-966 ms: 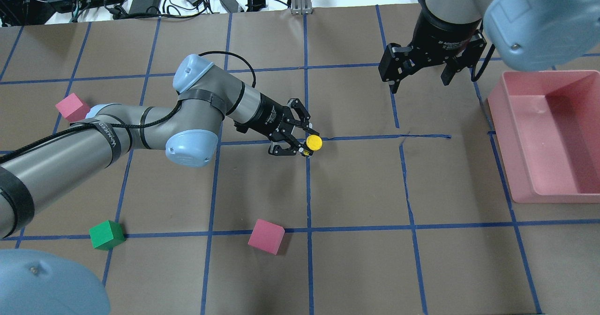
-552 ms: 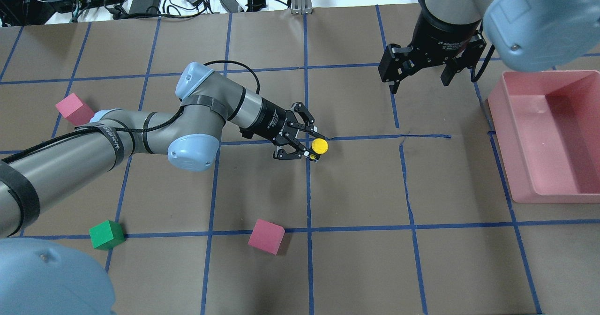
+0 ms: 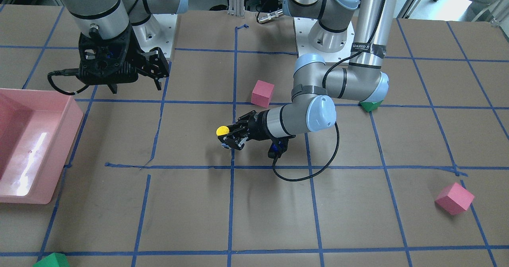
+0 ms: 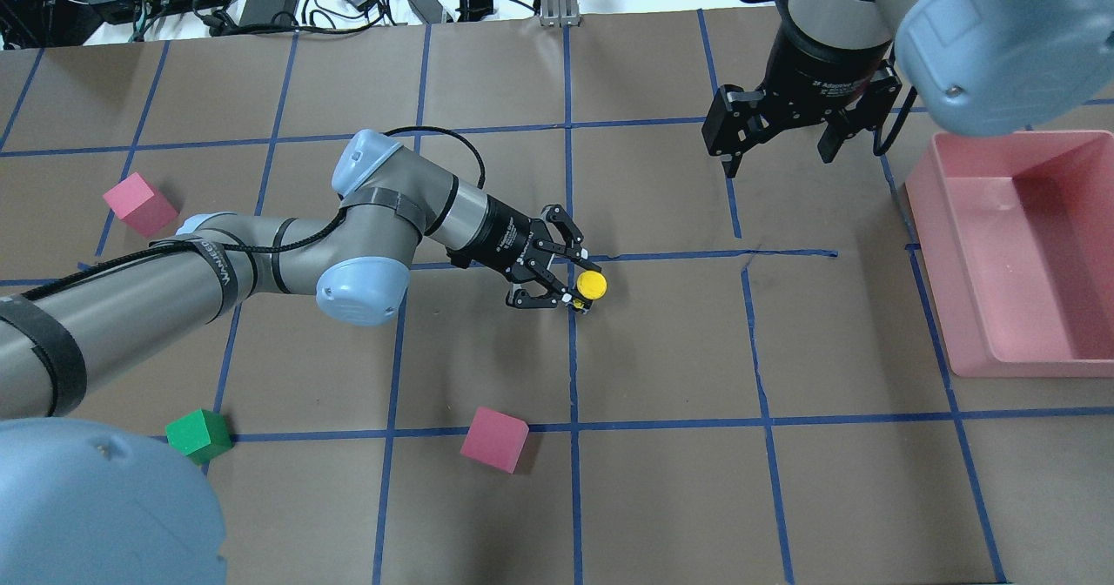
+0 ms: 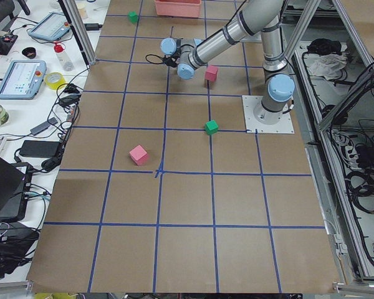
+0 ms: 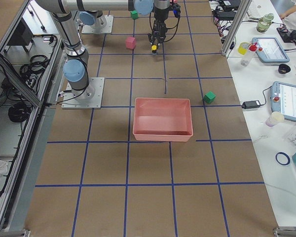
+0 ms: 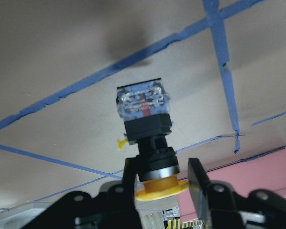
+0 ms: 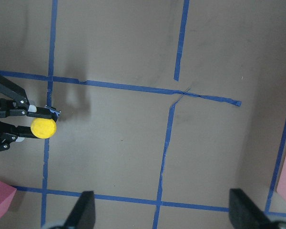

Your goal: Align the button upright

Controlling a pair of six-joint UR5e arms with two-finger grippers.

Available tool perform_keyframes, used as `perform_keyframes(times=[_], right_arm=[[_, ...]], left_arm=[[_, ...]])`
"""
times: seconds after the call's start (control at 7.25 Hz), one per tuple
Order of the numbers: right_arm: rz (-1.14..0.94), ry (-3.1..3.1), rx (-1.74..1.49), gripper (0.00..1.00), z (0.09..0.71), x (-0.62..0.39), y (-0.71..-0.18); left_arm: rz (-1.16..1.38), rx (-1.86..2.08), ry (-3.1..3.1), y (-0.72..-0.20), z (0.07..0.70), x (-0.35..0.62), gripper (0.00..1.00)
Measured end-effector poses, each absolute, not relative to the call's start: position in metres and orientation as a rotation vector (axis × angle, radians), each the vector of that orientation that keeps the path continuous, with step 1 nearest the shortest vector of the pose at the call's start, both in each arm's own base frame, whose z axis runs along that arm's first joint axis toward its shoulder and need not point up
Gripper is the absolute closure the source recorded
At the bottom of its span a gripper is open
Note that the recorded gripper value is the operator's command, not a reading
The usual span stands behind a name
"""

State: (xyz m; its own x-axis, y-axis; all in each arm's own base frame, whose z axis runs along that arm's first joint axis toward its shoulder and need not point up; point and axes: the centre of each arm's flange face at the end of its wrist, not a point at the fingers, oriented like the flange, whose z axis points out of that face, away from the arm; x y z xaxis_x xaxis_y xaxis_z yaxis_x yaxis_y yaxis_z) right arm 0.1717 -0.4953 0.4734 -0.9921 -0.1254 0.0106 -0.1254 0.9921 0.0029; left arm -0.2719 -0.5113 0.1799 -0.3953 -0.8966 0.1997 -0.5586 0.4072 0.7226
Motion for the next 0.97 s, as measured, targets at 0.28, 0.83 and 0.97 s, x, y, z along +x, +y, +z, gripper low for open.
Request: perform_keyframes(times=[0.28,0.83,0.97], right_arm=[[-0.003,-3.125,0.197,0.00,0.474,0.172,-0.495],[-0.002,-3.126,0.197,0.00,0.474,0.172,-0.495],[-0.002,-3.126,0.196,0.00,0.474,0.172,-0.495]], left_arm=[[-0.759,1.226,-2.091,-0.512,0.176,-0.270,0.10],[-0.634,1.279,-2.103,-0.532,0.197,-0.228,0.00],[-0.524,1.278,-2.161,-0.543,0.214,-0.211,0.00]])
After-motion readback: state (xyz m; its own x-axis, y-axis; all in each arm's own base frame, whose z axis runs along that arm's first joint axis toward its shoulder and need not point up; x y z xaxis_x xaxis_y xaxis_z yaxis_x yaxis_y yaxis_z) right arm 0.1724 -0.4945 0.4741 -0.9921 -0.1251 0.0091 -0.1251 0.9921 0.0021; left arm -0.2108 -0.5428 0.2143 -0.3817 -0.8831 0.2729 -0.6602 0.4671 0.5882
